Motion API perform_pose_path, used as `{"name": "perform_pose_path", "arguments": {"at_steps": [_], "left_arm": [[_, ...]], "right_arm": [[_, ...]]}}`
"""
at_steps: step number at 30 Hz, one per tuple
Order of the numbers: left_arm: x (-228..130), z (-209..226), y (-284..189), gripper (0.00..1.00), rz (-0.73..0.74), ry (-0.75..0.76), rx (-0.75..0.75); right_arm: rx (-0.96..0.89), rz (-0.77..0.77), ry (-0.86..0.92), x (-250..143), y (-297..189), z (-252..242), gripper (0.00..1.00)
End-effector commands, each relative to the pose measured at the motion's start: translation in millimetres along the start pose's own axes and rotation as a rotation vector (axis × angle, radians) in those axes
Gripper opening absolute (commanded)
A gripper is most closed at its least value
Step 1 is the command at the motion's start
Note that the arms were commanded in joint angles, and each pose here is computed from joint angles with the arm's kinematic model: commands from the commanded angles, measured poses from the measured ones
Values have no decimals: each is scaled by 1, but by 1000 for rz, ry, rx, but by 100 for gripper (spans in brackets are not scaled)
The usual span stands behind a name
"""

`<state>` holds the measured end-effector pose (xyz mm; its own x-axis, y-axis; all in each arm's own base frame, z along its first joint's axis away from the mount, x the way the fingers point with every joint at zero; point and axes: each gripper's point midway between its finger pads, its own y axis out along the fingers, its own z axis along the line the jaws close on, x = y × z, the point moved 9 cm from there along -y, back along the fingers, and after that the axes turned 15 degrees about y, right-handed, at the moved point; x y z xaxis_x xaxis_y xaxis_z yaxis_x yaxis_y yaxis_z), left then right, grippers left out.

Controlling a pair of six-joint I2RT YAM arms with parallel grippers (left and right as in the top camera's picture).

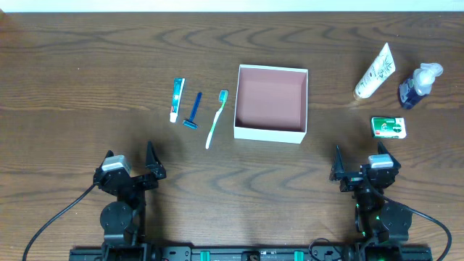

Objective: Pack container

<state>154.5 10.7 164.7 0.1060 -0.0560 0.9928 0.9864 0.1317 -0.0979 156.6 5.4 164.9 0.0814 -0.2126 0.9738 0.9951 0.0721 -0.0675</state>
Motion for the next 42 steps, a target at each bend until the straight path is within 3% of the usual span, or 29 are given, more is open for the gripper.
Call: {"name": "perform_pose_path", "arguments": {"at_steps": [1, 10, 18, 24, 27, 31, 35, 38, 42], "left_arm": [[-13, 0, 1, 98, 52, 1, 10], [-13, 0, 1, 98, 52, 1, 10], [-14, 0, 1, 98, 53, 1, 10], [-13, 0, 1, 98, 52, 1, 10], [-13, 0, 1, 98, 52, 1, 10], [-13, 0, 1, 98, 52, 1, 10], [-13, 0, 1, 98, 52, 1, 10], [-13, 0, 1, 98, 52, 1, 10], [-13, 0, 1, 98, 52, 1, 10]], "right_arm": [[17, 3, 8, -1, 0, 2, 99], [32, 5, 37, -1, 0, 3, 99], [105, 41, 596, 0, -1, 10, 99], [458, 4, 409, 25, -11, 40, 99], [496, -107, 322, 55, -21, 47, 99], [365, -215, 221, 102, -36, 47, 99], [166, -211, 129, 149, -43, 43, 99], [-19, -145, 52, 188, -39, 37, 99], [-202, 66, 32, 235, -13, 30, 99]]}}
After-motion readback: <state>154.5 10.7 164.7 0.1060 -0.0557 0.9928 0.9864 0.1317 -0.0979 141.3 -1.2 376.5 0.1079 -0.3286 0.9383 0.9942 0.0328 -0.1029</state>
